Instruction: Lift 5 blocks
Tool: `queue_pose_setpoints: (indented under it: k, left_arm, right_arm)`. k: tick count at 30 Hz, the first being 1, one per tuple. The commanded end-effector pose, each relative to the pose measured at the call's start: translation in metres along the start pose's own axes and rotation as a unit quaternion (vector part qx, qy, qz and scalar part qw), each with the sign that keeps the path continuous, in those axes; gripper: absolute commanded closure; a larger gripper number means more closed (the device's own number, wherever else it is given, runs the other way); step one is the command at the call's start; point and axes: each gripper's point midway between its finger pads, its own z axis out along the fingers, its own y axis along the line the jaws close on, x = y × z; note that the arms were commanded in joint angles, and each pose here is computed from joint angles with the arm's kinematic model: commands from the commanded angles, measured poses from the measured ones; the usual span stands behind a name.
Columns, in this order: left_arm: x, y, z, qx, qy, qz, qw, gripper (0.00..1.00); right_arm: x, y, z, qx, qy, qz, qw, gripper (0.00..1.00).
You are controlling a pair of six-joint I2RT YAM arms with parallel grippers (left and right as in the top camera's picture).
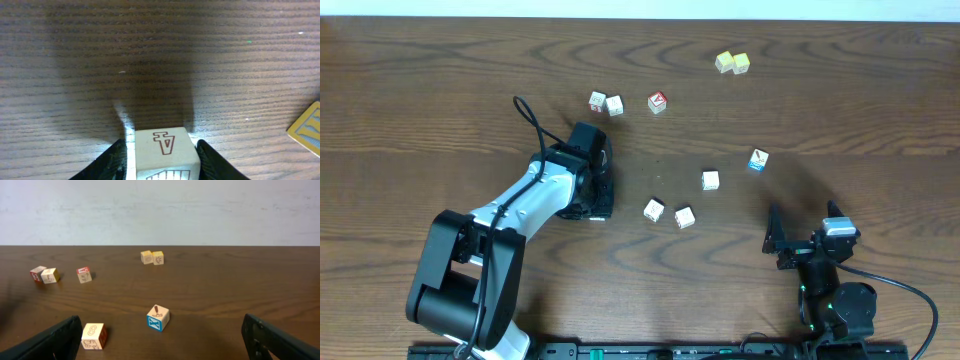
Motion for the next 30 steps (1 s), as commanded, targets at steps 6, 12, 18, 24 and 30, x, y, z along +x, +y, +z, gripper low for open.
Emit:
queue_pose_setpoints:
  k: [6,12,18,24,30]
  left_arm:
    - [-0.003,0.001,-0.012,-0.010,0.002,0.000,1.000,0.46]
    - [-0.015,-0.009,-0.045,-0.003,-0.018,0.003,1.000,0.39]
    - [-0.030,-0.021,-0.115,0.018,-0.083,0.007,0.996,0.25]
    - [-0.008,0.010,-0.198,0.019,-0.160,-0.037,0.986,0.16]
    - [0.027,0.095,-0.257,-0.047,-0.238,-0.191,0.951,0.15]
  right_arm:
    - [0.000,-0.004,0.000,0.008,-0.001,-0.006,1.000,0.01]
    - [0.000,-0.004,0.000,0.008,-0.001,-0.006,1.000,0.01]
    - [0.000,-0.004,0.000,0.008,-0.001,-0.006,1.000,0.01]
    - [0.000,-0.004,0.000,0.009,-0.001,-0.006,1.000,0.01]
    - [0.000,-0.004,0.000,0.008,-0.001,-0.006,1.000,0.01]
